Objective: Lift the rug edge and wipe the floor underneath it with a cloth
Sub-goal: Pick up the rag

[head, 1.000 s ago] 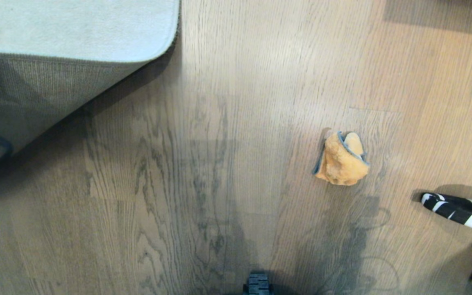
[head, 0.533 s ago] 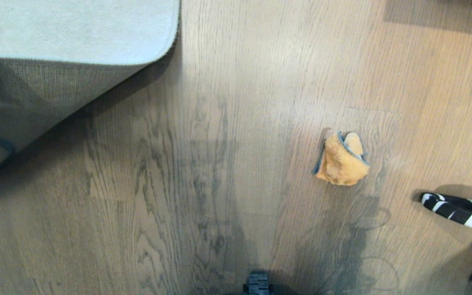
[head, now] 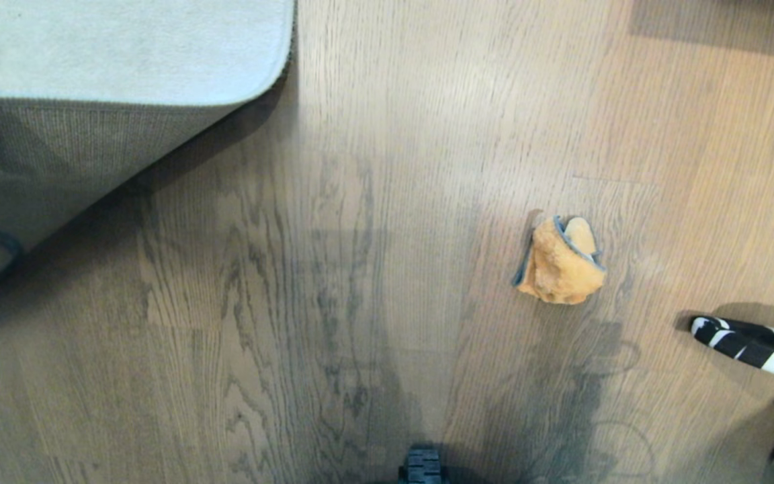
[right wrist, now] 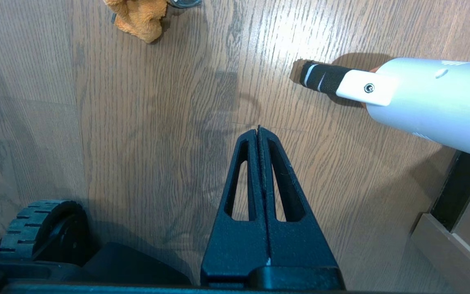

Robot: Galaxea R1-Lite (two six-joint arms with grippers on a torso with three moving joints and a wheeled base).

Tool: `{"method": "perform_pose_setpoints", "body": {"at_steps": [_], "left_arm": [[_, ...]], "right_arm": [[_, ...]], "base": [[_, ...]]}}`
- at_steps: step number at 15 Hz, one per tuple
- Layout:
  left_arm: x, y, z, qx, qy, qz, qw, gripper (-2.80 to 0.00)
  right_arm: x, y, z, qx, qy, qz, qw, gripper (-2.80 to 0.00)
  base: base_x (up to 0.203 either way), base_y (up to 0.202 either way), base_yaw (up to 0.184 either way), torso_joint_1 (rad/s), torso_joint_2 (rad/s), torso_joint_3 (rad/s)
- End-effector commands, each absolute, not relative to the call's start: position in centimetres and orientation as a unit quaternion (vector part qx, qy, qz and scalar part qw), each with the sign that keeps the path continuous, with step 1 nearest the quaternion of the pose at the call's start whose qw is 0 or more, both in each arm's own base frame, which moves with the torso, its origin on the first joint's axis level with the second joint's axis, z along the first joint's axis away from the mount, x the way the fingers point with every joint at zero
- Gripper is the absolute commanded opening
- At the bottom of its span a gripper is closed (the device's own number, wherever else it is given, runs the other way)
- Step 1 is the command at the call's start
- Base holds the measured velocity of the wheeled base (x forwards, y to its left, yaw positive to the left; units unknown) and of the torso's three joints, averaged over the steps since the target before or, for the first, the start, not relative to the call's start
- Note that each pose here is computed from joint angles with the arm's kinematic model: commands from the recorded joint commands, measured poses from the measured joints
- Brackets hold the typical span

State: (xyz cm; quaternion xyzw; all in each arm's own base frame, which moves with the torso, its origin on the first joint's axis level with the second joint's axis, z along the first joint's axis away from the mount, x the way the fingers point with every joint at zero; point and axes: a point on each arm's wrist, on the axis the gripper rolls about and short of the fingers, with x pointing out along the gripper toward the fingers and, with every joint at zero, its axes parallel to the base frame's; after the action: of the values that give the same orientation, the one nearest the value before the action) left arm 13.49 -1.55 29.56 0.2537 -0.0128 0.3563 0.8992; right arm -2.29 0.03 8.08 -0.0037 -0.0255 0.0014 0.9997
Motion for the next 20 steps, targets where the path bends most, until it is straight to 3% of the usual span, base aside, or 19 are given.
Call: {"method": "perform_pose_setpoints", "body": {"at_steps": [1, 20], "left_arm": [[13.21, -1.47, 29.65, 0.251, -0.016, 0.360, 0.898, -2.80], [12.57, -1.31, 29.41, 0.248, -0.019, 0.360, 0.899, -2.80]], "right_arm": [[-2.29, 0.03, 8.08, -0.004, -0.026, 0.001, 1.000, -2.80], [-2.29, 0.03, 8.08, -0.004, -0.026, 0.001, 1.000, -2.80]], "base": [[0.000, 0.000, 0.000, 0.000, 0.00, 0.000], [0.000, 0.003, -0.001, 0.000, 0.00, 0.000]]}}
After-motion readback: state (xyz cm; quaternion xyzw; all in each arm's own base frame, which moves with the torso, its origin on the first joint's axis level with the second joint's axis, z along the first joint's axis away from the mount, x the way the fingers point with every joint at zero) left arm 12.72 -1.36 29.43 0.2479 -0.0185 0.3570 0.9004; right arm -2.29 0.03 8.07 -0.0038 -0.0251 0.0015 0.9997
